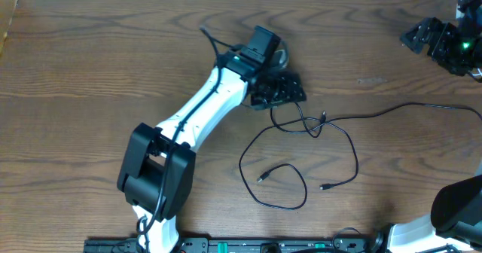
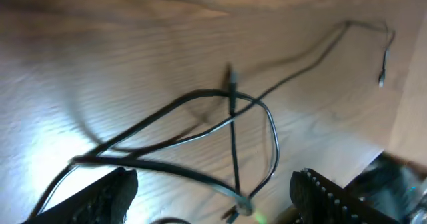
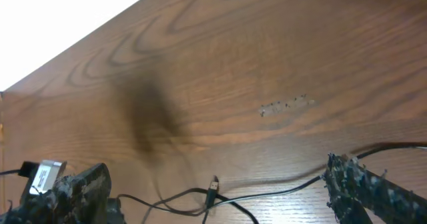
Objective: Untangle cables
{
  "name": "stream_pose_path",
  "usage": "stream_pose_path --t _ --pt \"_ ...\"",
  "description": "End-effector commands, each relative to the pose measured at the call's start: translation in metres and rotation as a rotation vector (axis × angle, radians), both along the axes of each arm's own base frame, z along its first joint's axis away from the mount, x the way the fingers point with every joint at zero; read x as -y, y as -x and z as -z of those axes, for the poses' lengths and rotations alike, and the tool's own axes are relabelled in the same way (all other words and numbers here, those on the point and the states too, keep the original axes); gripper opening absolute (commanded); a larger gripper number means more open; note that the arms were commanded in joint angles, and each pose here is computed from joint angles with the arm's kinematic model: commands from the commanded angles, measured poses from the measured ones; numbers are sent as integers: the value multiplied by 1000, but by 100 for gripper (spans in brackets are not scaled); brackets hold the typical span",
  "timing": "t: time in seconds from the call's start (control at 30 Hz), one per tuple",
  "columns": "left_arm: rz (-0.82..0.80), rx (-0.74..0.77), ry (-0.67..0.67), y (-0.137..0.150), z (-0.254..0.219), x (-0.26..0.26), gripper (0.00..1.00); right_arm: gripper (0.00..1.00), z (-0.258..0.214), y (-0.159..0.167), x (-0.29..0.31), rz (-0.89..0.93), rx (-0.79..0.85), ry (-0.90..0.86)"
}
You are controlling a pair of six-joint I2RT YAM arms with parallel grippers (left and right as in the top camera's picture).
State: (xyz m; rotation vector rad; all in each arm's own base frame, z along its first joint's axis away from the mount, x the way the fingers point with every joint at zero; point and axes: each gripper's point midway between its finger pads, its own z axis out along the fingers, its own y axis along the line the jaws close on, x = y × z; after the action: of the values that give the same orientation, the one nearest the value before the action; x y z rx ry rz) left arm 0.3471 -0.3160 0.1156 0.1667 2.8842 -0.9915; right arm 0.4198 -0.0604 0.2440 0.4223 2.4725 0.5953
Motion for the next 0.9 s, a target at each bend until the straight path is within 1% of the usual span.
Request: stream_pose_path --t 0.0,0.17,0.3,0.5,0.57,0.6,0.63,0.67,0.77,0.87 --pt "172 105 2 9 3 10 78 98 4 0 -6 -36 -6 13" --pt "190 126 9 9 1 15 78 98 6 3 -7 -37 -18 9" --pt "174 109 -1 10 5 16 75 97 7 5 -8 -37 -29 5" --pt "34 45 -57 1 24 16 61 97 8 6 -11 -44 -36 2" --pt "25 44 -50 -1 28 20 50 97 8 5 -15 -52 -36 2" --pt "26 51 -47 -2 28 22 38 97 8 5 -17 -57 -36 2" --pt "24 56 -47 -4 28 22 19 97 8 5 -19 -62 -36 2" --pt "15 69 -60 -6 28 19 8 97 8 5 -23 -72 -37 2" --pt "19 98 -47 -11 14 16 7 97 8 6 -32 -104 -38 9" --pt "62 186 -30 -16 -24 10 7 97 11 10 -44 -172 -42 31"
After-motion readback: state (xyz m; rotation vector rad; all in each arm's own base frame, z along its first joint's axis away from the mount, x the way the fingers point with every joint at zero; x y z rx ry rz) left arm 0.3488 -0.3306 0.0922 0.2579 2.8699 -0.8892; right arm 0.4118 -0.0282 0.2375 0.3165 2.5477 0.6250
